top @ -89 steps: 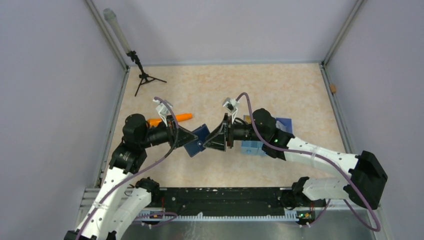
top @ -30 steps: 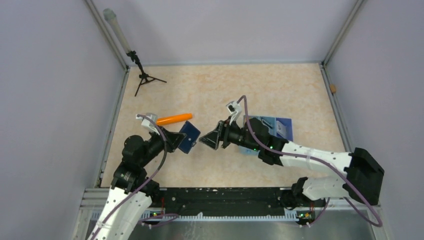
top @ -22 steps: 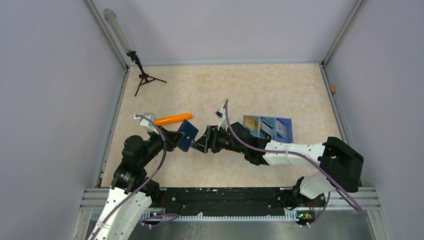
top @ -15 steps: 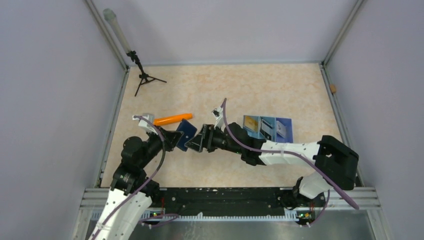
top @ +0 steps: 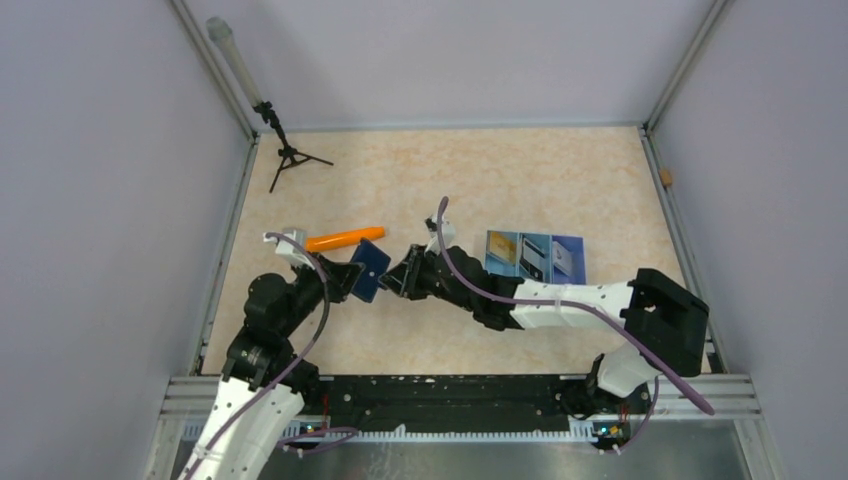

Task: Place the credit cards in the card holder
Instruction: Open the card holder at the center of the board.

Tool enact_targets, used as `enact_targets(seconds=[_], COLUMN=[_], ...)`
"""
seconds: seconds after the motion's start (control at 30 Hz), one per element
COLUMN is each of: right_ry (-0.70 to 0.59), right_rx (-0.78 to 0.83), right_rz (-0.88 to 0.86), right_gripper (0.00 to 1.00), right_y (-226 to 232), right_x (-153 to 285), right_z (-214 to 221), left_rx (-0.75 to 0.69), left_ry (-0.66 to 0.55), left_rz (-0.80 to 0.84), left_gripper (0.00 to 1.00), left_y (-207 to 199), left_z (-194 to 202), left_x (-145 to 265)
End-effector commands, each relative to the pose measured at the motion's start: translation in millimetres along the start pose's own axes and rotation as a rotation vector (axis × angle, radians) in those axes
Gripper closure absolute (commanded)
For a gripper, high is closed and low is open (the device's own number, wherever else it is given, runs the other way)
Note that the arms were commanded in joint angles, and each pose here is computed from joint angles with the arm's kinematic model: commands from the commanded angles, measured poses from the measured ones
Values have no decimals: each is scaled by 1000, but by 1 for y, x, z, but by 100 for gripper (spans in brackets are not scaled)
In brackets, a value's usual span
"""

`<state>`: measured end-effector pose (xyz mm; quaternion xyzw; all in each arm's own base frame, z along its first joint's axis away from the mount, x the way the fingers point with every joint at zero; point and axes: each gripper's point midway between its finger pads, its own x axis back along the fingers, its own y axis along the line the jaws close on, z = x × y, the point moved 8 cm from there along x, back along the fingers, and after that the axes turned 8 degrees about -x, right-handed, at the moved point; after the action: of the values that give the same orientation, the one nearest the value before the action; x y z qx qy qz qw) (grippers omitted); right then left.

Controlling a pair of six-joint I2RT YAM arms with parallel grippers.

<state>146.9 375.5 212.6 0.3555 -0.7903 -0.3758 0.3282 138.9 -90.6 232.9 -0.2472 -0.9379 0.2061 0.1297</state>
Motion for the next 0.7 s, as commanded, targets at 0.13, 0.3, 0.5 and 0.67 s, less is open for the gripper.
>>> enact_targets(seconds=[0.13, 0.3, 0.5, 0.67], right_ry=[-56, 11, 129, 171], right_rx=[48, 90, 165, 185], right_rz=[57, 73, 146, 146], right_gripper=[100, 100, 100, 100], right_y=[-15, -34, -66, -76], right_x=[16, 18, 8, 5], right_z=[-1, 14, 38, 47], left_rx=[145, 273, 365, 357], left_ry=[101, 245, 336, 369], left_rz=[-157, -197, -163, -124], left_gripper=[91, 49, 32, 26], left_y=[21, 33, 44, 46], left_z=[27, 66, 110, 121], left_x=[-12, -18, -23, -24])
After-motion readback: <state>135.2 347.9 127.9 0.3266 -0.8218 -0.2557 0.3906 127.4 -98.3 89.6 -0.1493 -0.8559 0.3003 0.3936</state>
